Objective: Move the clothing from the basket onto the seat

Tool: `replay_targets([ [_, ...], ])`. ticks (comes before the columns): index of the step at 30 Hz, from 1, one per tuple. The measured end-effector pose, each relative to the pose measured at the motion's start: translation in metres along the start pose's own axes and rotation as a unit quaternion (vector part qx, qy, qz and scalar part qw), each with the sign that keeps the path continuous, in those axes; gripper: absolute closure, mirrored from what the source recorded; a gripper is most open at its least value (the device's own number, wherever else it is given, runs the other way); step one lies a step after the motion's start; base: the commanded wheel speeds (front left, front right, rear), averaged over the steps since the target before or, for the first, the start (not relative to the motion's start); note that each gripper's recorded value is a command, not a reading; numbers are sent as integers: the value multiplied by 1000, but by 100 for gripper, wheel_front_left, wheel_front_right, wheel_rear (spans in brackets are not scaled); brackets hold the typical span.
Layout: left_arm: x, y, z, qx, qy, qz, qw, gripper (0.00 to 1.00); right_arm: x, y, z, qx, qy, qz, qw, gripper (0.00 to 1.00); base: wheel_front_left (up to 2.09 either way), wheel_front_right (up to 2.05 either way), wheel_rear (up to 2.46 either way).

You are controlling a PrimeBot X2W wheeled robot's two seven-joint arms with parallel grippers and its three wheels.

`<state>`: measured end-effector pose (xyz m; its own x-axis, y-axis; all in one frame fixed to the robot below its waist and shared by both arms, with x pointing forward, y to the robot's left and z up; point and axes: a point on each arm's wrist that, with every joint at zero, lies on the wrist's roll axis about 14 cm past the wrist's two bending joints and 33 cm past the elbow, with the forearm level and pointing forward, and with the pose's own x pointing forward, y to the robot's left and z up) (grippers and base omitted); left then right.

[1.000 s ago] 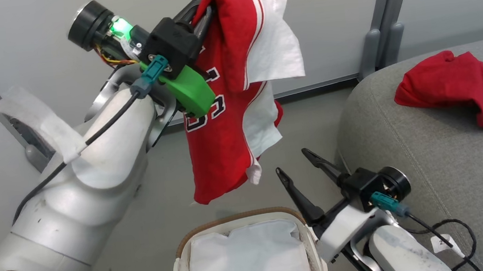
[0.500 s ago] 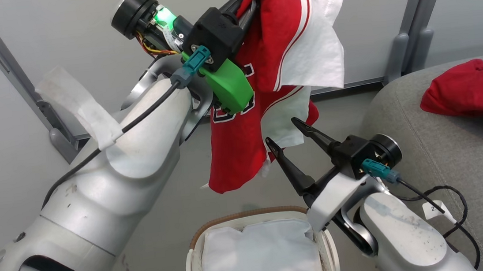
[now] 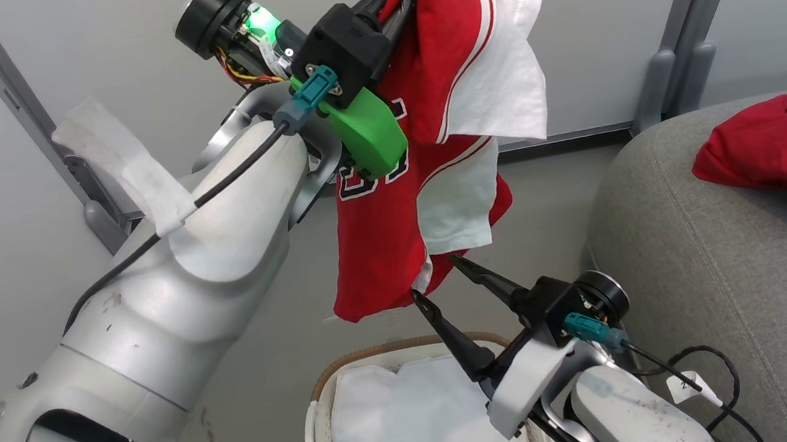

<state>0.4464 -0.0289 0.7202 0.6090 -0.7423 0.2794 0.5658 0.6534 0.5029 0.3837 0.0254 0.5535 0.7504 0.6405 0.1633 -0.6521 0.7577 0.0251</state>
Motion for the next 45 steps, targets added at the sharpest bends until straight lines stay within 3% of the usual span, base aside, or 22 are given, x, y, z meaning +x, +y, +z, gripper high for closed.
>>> replay_targets([
  [16, 2, -12, 12, -10, -19, -10, 1000, 100, 32, -30, 41, -35, -46, -17, 998, 0, 0, 0, 0],
  [17, 1, -11, 12, -11, -19, -9, 1000, 100, 34, -31, 43, -34, -50, -17, 998, 16, 0, 0, 0],
  [18, 1, -11, 12, -11, -18, -8, 1000, 100, 35, -31, 45, -33, -53, -17, 998, 54, 0, 0, 0],
  [20, 0, -10, 10, -14, -16, -7, 1000, 100, 36, -31, 45, -32, -53, -16, 998, 89, 0, 0, 0],
  [21, -1, -9, 8, -16, -14, -5, 1000, 100, 36, -30, 45, -31, -53, -15, 998, 100, 0, 0, 0],
  [34, -18, -3, -32, -57, 25, 21, 998, 100, 29, -41, 48, -26, -59, -34, 997, 100, 0, 0, 0],
  [40, -32, -9, -55, -118, 41, 44, 991, 100, 22, -57, 53, -22, -69, -61, 996, 100, 0, 0, 0],
  [41, -35, -10, -58, -136, 41, 51, 988, 87, 21, -60, 55, -21, -71, -66, 995, 100, 0, 0, 0],
  [43, -42, -17, -70, -171, 49, 61, 982, 70, 18, -69, 58, -21, -77, -79, 994, 100, 0, 0, 0],
  [44, -46, -21, -75, -180, 54, 62, 980, 52, 17, -72, 60, -22, -79, -84, 993, 100, 0, 0, 0],
  [45, -49, -24, -80, -189, 59, 64, 978, 13, 16, -76, 62, -23, -82, -90, 992, 100, 0, 0, 0],
])
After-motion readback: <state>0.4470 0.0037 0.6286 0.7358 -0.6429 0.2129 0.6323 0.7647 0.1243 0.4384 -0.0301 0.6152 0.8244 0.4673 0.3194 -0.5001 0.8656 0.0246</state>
